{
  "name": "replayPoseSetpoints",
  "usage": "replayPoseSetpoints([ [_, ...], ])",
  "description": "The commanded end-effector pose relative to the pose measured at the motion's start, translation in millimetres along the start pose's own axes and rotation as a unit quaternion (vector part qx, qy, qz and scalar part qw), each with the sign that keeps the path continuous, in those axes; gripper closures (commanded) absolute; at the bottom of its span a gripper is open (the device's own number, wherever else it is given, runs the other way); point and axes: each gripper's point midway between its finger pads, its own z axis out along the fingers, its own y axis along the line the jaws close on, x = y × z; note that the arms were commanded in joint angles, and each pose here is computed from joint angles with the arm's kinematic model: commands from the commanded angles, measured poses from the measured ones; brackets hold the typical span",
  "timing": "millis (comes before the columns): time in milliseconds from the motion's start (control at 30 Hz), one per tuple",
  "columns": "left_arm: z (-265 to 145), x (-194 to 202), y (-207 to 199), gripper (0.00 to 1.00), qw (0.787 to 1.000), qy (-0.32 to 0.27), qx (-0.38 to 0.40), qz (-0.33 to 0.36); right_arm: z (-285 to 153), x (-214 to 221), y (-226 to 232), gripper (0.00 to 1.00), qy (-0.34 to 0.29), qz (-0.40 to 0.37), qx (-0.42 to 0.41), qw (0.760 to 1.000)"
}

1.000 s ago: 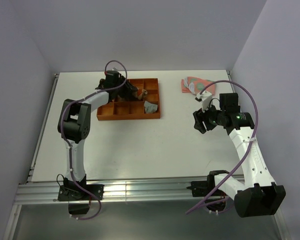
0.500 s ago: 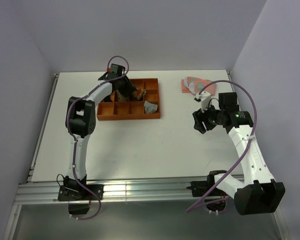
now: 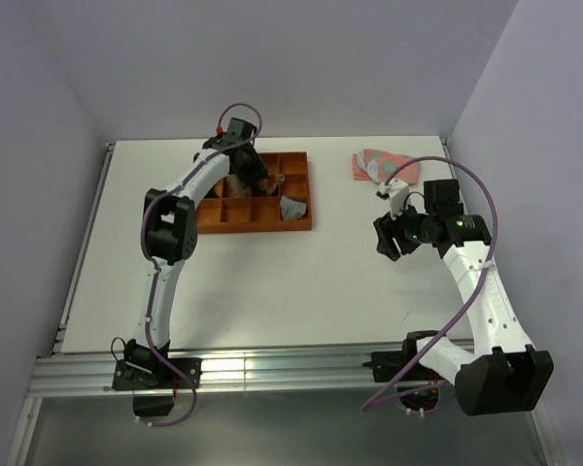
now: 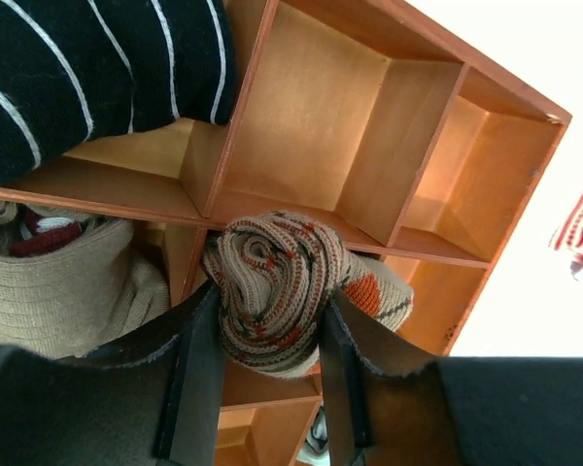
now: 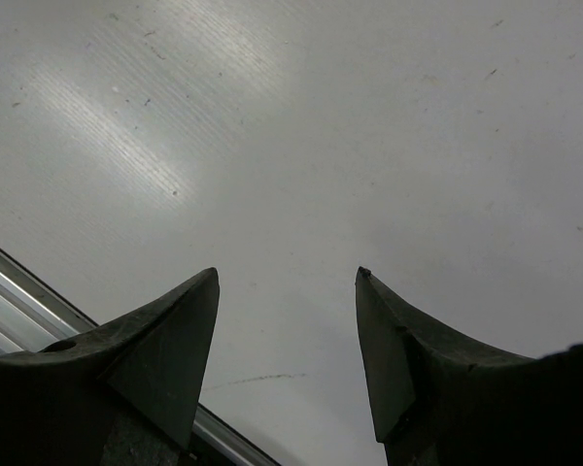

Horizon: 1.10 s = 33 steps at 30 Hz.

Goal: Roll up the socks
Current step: Place the sock in the storage box.

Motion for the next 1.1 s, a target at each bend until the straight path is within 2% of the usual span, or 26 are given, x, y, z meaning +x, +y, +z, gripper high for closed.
replayPoseSetpoints([
  [0, 35, 42, 75, 1.0, 0.989, 0.042, -0.139, 0.039, 2, 5, 0, 0.35, 0.005, -0.003, -0.005, 1.0],
  [367, 46, 74, 105, 1.0, 0.975, 0.069, -0.198, 0.08, 2, 9, 3, 0.35, 0.009, -0.004, -0.01, 1.0],
  [667, 56, 73, 121, 1.0, 0.957, 0.057, -0.259, 0.119, 5, 12, 6, 0.35, 0.017, -0.001, -0.02, 1.0],
  [1067, 44, 68, 140, 1.0, 0.928, 0.035, -0.325, 0.179, 4, 13, 7, 0.35, 0.022, 0.002, -0.024, 0.999],
])
